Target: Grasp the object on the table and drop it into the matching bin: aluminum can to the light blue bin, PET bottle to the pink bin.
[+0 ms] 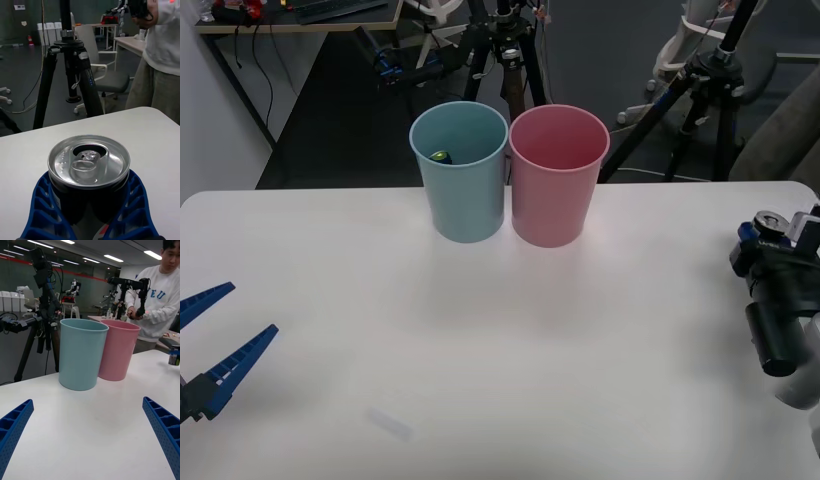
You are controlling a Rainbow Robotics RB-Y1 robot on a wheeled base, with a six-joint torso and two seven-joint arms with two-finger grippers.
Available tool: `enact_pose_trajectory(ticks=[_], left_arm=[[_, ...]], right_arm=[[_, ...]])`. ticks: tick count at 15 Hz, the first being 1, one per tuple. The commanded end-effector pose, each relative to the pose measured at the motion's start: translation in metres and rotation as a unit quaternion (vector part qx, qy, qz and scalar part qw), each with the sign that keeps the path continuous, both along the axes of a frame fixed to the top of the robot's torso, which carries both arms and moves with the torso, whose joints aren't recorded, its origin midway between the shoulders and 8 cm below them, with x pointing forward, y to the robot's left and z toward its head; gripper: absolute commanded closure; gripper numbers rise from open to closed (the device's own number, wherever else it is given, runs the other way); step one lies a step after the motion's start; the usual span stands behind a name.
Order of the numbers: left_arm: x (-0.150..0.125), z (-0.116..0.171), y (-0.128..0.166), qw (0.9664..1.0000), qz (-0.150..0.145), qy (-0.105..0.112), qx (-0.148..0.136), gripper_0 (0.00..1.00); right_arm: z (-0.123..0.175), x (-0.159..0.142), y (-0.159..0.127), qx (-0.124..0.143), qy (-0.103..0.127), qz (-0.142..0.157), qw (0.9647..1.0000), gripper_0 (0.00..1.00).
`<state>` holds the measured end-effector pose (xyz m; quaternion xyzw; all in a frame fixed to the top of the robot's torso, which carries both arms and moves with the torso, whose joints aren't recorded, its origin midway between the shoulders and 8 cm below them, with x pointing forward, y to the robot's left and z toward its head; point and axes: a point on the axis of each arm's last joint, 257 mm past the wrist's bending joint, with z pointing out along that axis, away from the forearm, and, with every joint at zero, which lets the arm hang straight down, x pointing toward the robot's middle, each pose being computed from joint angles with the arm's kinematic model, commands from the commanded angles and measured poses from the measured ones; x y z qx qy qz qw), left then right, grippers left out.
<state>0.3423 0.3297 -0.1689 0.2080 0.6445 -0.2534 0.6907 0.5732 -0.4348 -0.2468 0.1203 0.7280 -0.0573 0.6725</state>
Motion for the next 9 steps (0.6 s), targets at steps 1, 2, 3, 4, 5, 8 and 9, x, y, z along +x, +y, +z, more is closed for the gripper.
enact_pose_trajectory(ticks=[1, 2, 3, 4, 5, 8, 9], left_arm=[[0.000, 0.000, 0.000, 1.0000, 0.000, 0.000, 0.000, 0.00], [0.000, 0.000, 0.000, 1.0000, 0.000, 0.000, 0.000, 0.00], [0.000, 0.000, 0.000, 1.0000, 0.000, 0.000, 0.000, 0.00], [0.000, 0.000, 0.000, 1.0000, 0.000, 0.000, 0.000, 0.00], [0.000, 0.000, 0.000, 1.0000, 0.000, 0.000, 0.000, 0.00], [0.000, 0.000, 0.000, 1.0000, 0.000, 0.000, 0.000, 0.00], [0.000, 0.000, 0.000, 1.0000, 0.000, 0.000, 0.000, 0.00]], right_arm=[[0.019, -0.010, 0.009, -0.007, -0.023, 0.026, 0.9994, 1.00], [0.025, -0.014, 0.014, -0.009, -0.031, 0.043, 0.9986, 1.00], [0.031, -0.017, 0.019, -0.011, -0.038, 0.062, 0.9973, 1.00], [0.037, -0.020, 0.025, -0.011, -0.045, 0.077, 0.9960, 1.00], [0.046, -0.026, 0.032, -0.014, -0.056, 0.098, 0.9935, 1.00], [0.074, -0.050, 0.053, -0.026, -0.083, 0.156, 0.9839, 1.00], [0.081, -0.060, 0.060, -0.026, -0.090, 0.177, 0.9797, 1.00]])
